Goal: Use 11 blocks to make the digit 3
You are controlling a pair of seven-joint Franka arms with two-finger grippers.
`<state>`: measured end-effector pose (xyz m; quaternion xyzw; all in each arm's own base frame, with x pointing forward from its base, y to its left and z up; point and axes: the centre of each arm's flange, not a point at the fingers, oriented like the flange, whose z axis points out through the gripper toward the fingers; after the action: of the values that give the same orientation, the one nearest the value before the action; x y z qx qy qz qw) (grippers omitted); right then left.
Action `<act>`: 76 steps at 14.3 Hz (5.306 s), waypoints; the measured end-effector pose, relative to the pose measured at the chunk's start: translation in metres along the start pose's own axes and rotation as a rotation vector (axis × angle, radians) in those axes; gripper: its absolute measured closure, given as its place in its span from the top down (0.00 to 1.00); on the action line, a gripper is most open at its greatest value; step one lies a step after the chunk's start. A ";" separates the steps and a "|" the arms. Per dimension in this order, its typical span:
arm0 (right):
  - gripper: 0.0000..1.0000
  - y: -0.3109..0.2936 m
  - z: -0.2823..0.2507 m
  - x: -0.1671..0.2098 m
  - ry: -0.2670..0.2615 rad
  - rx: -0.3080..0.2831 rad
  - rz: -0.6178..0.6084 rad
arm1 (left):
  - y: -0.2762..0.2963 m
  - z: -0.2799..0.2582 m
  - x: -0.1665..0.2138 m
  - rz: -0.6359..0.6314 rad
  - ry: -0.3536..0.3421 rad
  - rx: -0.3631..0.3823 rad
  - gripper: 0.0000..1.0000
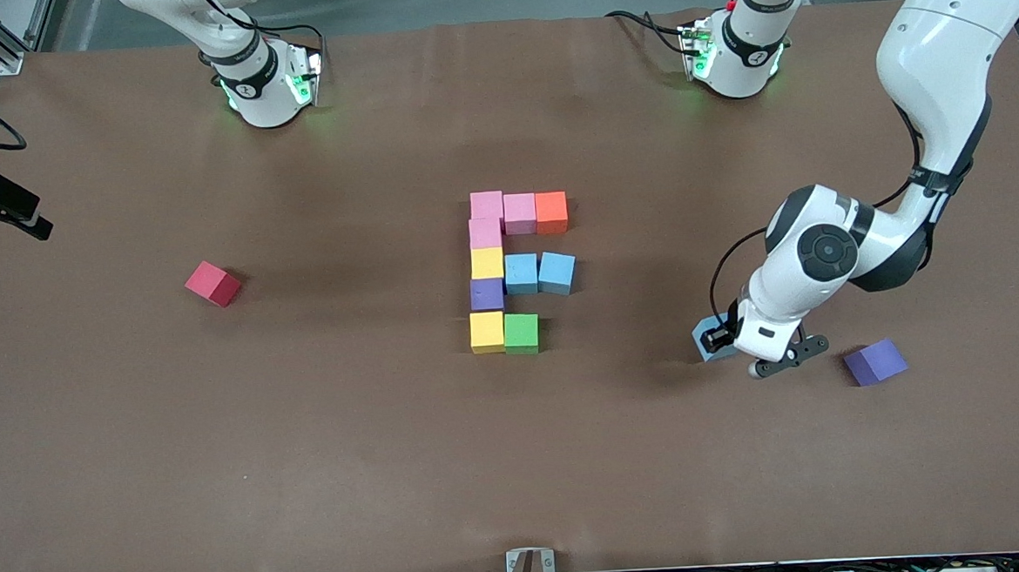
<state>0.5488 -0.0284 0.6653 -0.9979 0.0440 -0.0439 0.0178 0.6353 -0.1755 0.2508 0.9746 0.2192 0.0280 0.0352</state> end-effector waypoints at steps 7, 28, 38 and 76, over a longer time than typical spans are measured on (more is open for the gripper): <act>1.00 0.000 0.000 0.000 0.003 0.000 0.000 | 0.090 -0.010 -0.023 -0.597 -0.053 -0.047 0.54; 1.00 0.000 -0.001 0.002 0.016 0.001 0.000 | 0.196 0.033 -0.109 -1.225 -0.086 0.055 0.54; 1.00 0.000 -0.002 0.002 0.018 0.001 -0.001 | 0.212 0.052 -0.137 -1.222 -0.099 0.088 0.54; 1.00 -0.003 0.001 0.003 0.014 0.001 -0.005 | 0.018 -0.351 -0.023 -0.092 -0.067 0.108 1.00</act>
<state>0.5525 -0.0258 0.6646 -0.9977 0.0417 -0.0510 0.0177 0.5977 -0.1820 0.6011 0.9644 0.2635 -0.0181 -0.0087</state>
